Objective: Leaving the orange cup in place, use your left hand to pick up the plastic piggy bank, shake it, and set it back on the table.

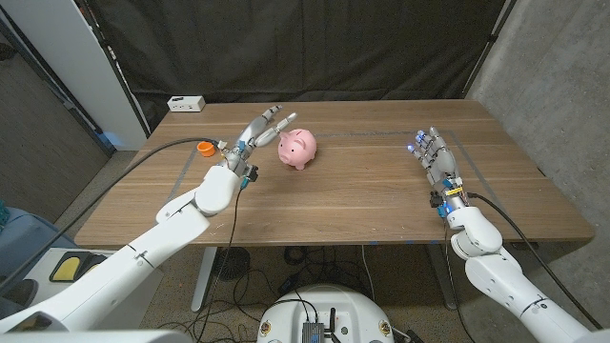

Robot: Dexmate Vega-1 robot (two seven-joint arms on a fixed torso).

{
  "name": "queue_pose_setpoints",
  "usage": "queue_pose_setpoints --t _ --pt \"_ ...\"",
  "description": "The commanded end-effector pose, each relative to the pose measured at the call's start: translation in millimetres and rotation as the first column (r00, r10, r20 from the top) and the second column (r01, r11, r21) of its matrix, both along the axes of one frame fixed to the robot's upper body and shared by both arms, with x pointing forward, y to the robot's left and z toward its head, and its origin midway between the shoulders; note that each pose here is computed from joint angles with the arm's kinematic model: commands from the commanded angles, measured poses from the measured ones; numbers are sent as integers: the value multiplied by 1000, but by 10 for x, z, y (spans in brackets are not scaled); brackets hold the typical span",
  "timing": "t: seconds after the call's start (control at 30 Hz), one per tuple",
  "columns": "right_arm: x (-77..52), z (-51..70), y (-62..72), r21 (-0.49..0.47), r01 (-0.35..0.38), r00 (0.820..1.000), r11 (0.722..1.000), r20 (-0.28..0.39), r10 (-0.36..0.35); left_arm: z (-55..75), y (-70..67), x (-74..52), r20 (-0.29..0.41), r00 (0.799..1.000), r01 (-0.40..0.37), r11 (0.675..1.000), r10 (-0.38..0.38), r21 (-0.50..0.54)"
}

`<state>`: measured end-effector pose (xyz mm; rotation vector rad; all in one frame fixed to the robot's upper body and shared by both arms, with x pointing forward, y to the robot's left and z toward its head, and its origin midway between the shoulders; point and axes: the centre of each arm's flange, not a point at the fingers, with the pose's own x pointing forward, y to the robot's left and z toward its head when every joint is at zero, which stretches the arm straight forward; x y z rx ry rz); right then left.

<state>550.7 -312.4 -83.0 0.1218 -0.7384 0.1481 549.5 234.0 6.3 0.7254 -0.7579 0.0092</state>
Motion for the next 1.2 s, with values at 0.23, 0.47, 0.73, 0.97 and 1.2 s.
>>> queue_pose_setpoints --t 0.23,0.47,0.73,0.97,1.2 --pt "-47 108 96 -20 -17 999 1000 41 18 -112 182 -331 94 962 273 926 -257 -262" --pt "-36 186 9 -52 10 999 999 35 -8 -124 213 -369 110 952 306 900 -286 -312" --pt "-79 174 -5 -41 32 999 999 39 -30 -299 274 -170 118 904 419 791 -412 -446" --pt "-37 150 15 -52 22 1000 998 18 -21 -395 371 -98 135 908 407 762 -396 -504" --pt "-32 179 51 -77 17 1000 997 11 -16 -499 483 -13 124 912 391 732 -392 -558"
